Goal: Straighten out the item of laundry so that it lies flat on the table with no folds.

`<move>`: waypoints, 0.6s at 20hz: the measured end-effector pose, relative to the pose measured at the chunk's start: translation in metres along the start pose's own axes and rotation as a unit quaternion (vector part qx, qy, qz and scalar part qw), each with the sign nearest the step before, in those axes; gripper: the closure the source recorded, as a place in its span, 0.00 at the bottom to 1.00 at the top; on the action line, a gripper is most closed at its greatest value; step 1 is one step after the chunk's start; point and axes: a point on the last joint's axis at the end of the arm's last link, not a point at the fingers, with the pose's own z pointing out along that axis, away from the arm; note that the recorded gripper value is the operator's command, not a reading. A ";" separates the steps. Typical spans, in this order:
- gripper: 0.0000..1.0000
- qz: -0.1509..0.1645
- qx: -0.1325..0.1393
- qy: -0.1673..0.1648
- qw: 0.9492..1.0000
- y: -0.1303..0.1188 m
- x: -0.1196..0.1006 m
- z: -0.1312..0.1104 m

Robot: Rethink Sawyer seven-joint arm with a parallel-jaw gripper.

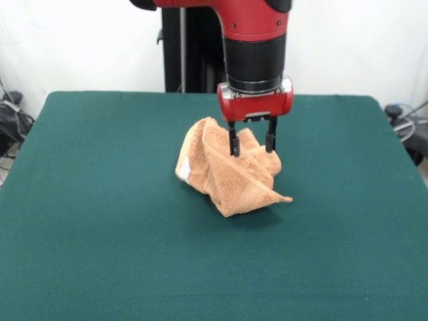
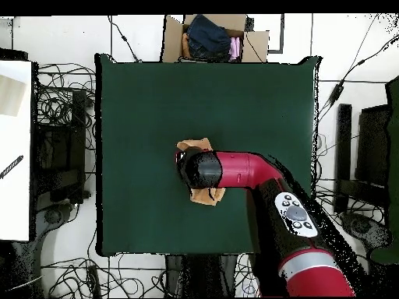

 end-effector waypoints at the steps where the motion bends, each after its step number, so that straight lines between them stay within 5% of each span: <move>1: 0.00 0.000 0.000 0.000 1.000 0.000 0.000 0.000; 12: 0.00 0.005 -0.005 0.005 1.000 -0.004 0.002 0.009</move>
